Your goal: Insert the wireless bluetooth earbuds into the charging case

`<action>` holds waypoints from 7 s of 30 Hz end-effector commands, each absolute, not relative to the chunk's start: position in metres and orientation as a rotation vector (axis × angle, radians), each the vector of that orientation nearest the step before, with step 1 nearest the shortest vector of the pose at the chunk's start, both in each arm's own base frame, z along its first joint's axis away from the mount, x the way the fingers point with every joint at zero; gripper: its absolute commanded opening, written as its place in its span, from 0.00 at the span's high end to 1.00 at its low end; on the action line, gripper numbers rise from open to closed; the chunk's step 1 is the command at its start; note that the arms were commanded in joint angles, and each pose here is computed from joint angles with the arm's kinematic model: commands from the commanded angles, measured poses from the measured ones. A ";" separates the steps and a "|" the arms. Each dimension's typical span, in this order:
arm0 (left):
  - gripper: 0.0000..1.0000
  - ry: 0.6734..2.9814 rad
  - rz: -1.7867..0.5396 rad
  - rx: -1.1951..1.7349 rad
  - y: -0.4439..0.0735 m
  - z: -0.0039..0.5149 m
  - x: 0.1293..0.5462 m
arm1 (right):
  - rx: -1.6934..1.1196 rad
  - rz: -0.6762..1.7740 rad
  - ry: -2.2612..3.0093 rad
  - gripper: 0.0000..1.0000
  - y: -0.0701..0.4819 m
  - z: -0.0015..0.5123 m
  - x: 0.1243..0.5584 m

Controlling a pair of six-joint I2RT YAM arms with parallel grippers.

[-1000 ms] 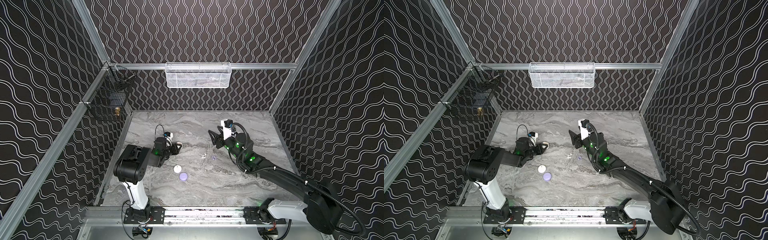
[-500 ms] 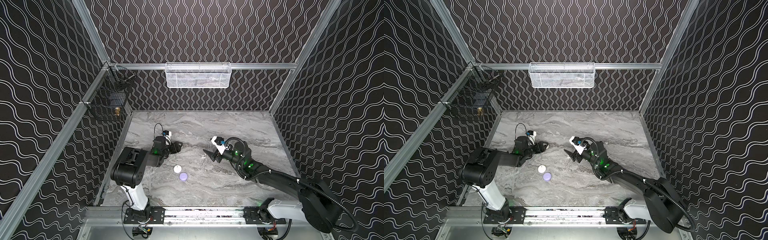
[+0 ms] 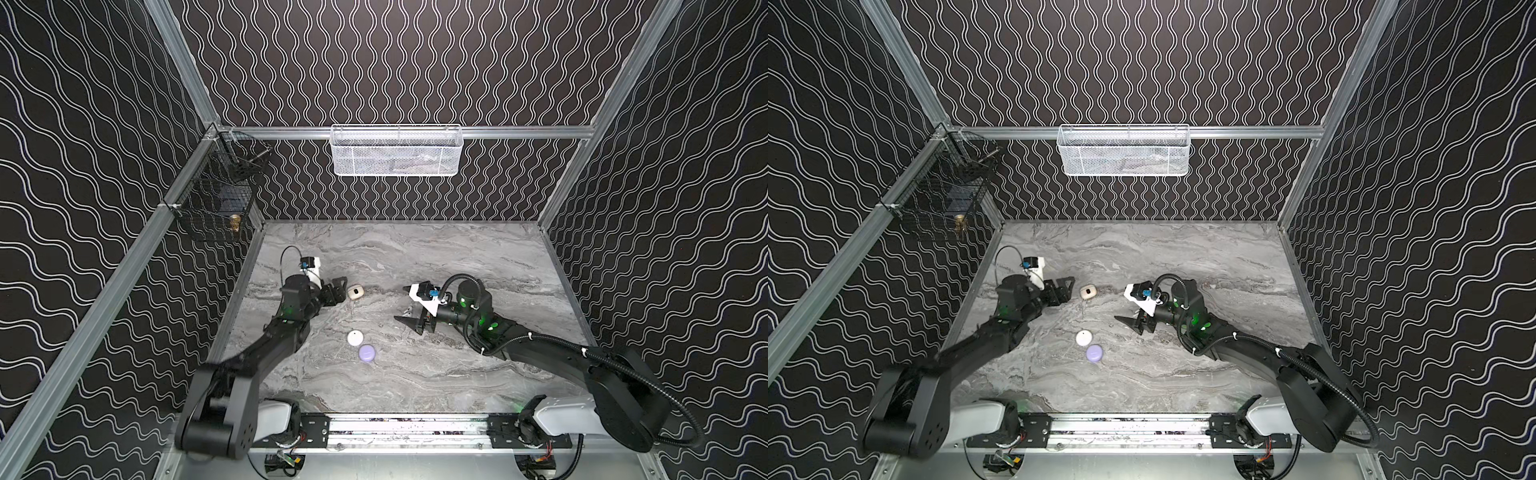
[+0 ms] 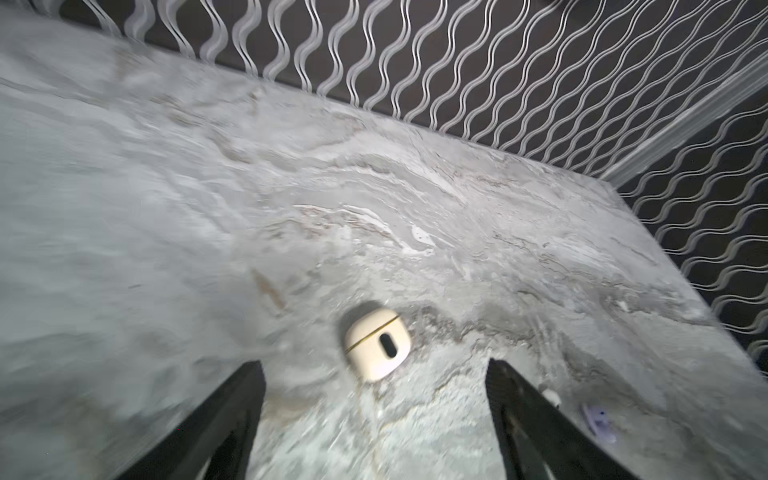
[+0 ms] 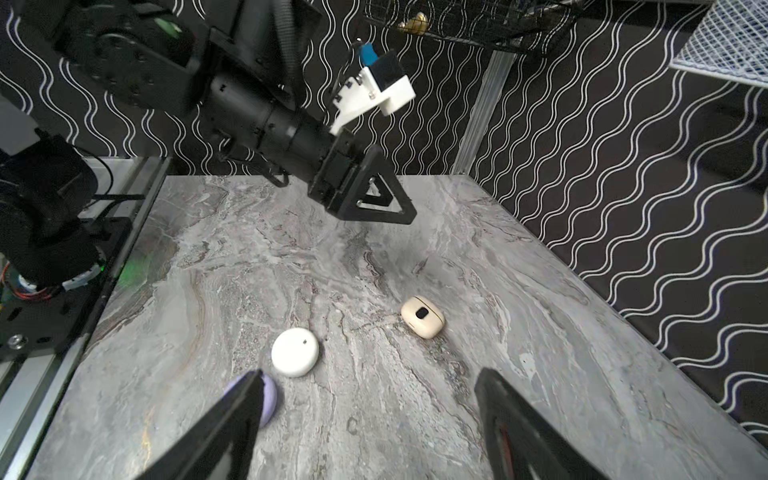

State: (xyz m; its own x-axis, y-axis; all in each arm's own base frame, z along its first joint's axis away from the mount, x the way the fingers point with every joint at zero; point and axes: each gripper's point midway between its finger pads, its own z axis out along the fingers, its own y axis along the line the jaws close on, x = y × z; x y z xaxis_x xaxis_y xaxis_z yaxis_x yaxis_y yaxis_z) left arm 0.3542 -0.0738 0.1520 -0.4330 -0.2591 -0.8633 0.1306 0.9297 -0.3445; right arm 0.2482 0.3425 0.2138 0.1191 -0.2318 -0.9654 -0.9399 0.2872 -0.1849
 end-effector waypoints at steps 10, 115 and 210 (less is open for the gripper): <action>0.15 1.883 -0.332 -0.189 -0.042 0.137 0.296 | -0.745 0.779 1.503 0.19 0.376 0.242 0.240; 0.21 1.781 -0.367 -0.177 -0.043 0.139 0.284 | -1.353 0.518 1.952 0.28 0.414 0.016 0.274; 0.43 1.538 -1.284 0.535 -0.206 0.323 0.215 | -1.090 0.338 0.963 0.61 0.353 0.315 0.224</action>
